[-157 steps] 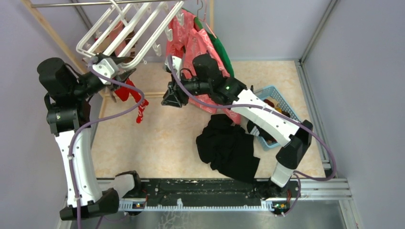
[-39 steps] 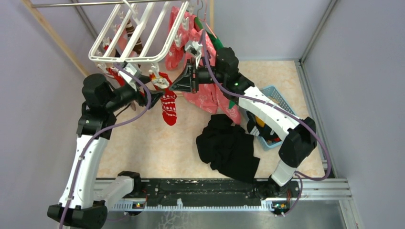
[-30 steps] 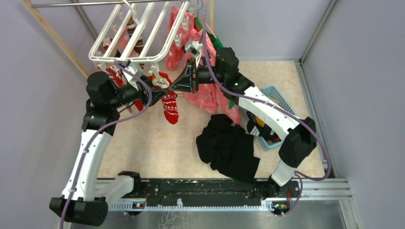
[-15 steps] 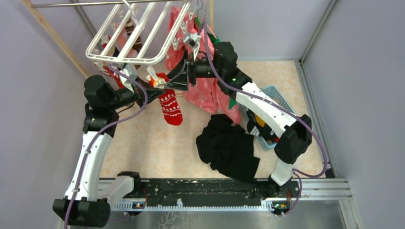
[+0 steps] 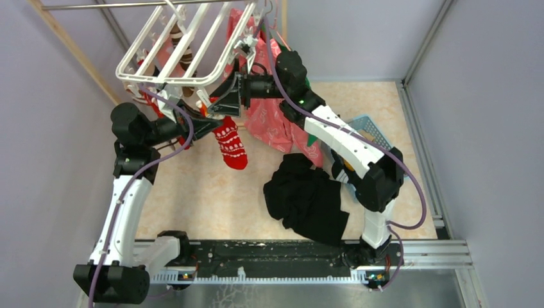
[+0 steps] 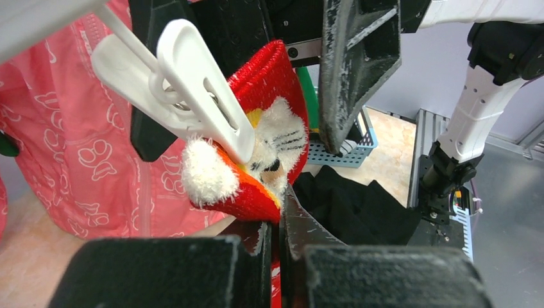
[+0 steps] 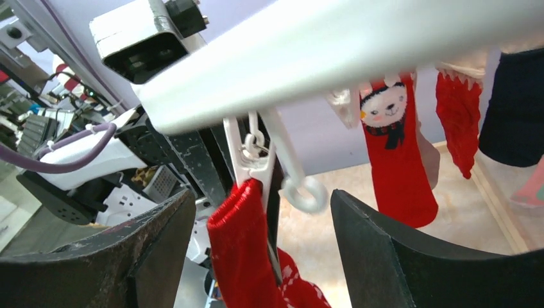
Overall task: Remove the socks clipped to the hanger
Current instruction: Remove the sock from the hanger.
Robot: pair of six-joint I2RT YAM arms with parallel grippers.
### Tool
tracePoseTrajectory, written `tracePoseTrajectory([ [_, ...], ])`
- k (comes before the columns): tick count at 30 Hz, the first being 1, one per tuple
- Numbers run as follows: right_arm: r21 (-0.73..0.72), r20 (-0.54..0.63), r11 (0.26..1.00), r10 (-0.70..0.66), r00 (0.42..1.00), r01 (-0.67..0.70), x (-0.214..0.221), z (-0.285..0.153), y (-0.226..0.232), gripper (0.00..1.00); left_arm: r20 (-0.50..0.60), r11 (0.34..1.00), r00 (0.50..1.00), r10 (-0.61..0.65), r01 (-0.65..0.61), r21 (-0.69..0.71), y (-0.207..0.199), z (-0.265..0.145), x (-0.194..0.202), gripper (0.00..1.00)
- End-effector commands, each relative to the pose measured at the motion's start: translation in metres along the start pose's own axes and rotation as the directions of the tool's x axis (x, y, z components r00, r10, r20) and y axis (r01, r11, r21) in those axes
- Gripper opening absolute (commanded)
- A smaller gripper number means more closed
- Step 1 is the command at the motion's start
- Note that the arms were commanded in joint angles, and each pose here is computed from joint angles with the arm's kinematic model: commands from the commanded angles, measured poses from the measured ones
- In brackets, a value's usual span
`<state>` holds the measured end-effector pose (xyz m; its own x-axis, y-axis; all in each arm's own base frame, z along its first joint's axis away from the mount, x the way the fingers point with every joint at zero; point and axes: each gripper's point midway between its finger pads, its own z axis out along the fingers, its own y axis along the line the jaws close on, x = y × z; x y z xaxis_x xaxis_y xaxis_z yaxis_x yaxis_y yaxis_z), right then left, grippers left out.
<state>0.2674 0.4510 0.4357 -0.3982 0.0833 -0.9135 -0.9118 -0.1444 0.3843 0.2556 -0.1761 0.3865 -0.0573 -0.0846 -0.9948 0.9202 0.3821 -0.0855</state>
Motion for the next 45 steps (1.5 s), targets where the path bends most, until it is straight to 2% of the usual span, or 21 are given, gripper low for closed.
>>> tracePoseTrajectory([
  [1,-0.031,0.062,0.996,-0.085,0.994,0.087,-0.027,0.015,0.021,0.75,0.003,0.999,1.000,-0.004,0.003,0.041,-0.006,-0.001,0.001,0.00],
  [20,-0.086,0.116,0.993,-0.071,0.991,0.081,-0.040,0.028,0.020,0.64,-0.003,0.999,1.000,0.002,-0.002,0.040,-0.006,-0.002,0.006,0.00],
  [27,-0.089,0.120,0.994,-0.055,0.991,0.066,-0.043,0.029,0.022,0.47,-0.007,1.000,1.000,0.012,-0.011,0.024,-0.004,-0.003,0.011,0.00],
  [36,-0.081,0.108,0.996,-0.035,0.993,0.044,-0.042,0.028,0.022,0.14,-0.020,0.999,0.999,0.038,-0.038,-0.004,0.001,-0.005,0.017,0.00],
  [40,-0.063,0.106,0.996,-0.051,0.993,0.058,-0.044,0.024,0.020,0.08,-0.033,0.997,0.997,0.066,-0.066,-0.026,0.004,-0.008,0.020,0.00],
  [42,-0.053,0.105,0.997,-0.057,0.993,0.063,-0.045,0.022,0.019,0.08,-0.043,0.997,0.997,0.071,-0.073,-0.039,0.004,-0.011,0.025,0.00],
  [43,-0.048,0.102,0.997,-0.059,0.993,0.064,-0.045,0.021,0.018,0.11,-0.050,0.996,0.996,0.073,-0.075,-0.044,0.005,-0.013,0.028,0.00],
  [45,-0.034,0.094,0.997,-0.059,0.994,0.062,-0.044,0.018,0.015,0.26,-0.063,0.994,0.994,0.093,-0.096,-0.046,0.005,-0.014,0.032,0.00],
])
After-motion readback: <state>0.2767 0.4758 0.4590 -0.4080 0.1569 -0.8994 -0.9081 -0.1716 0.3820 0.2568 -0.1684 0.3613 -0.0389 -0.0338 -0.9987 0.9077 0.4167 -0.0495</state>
